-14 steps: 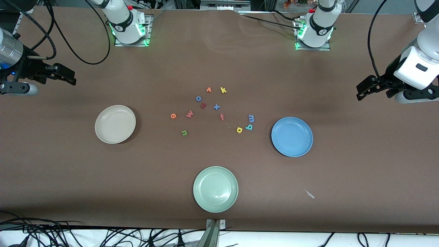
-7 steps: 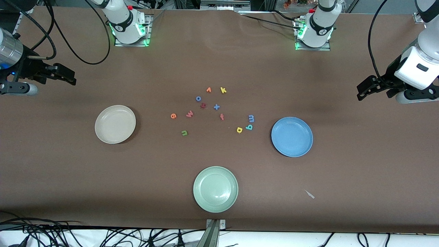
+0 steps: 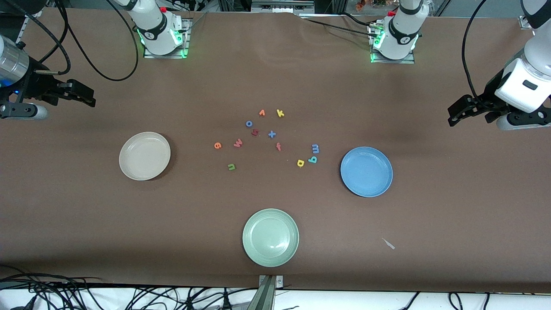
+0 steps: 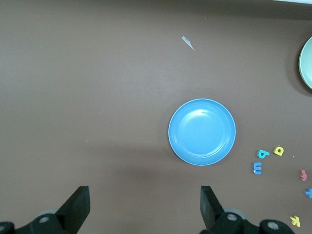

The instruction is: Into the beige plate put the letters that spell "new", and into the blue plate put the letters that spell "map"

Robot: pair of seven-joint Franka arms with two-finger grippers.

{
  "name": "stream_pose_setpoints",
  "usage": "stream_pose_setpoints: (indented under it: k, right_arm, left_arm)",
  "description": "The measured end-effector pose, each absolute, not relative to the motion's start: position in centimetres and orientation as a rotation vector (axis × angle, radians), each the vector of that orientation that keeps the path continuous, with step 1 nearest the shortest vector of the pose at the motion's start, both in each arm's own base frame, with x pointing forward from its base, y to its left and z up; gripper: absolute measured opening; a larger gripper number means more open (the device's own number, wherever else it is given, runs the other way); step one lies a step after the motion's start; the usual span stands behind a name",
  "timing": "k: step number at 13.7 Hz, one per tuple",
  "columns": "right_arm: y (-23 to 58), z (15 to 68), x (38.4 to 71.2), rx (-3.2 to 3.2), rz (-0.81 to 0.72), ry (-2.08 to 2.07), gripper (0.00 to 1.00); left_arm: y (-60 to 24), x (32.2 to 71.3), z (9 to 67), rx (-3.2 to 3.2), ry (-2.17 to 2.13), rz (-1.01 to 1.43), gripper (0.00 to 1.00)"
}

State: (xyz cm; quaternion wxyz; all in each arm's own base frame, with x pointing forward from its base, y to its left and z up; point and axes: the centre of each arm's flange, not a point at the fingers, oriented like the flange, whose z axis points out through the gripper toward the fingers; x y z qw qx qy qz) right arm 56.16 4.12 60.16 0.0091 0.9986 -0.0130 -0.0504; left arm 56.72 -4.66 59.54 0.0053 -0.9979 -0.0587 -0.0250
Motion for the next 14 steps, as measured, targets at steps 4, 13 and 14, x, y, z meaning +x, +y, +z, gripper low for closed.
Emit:
stream_pose_setpoints:
  k: [4,13,14]
  right_arm:
    - [4.1,60.2,56.2,3.119,-0.157,-0.041,1.00]
    - [4.1,60.2,56.2,3.119,-0.157,-0.041,1.00]
    - [4.1,60.2,56.2,3.119,-0.157,-0.041,1.00]
  left_arm:
    - [-4.7,56.7,59.5,-3.124,-0.184,-0.068,1.00]
    - [-5.7,57.4,57.1,-3.120,-0.155,0.024,1.00]
    - [-5.8,57.4,57.3,-3.120,-0.154,0.017,1.00]
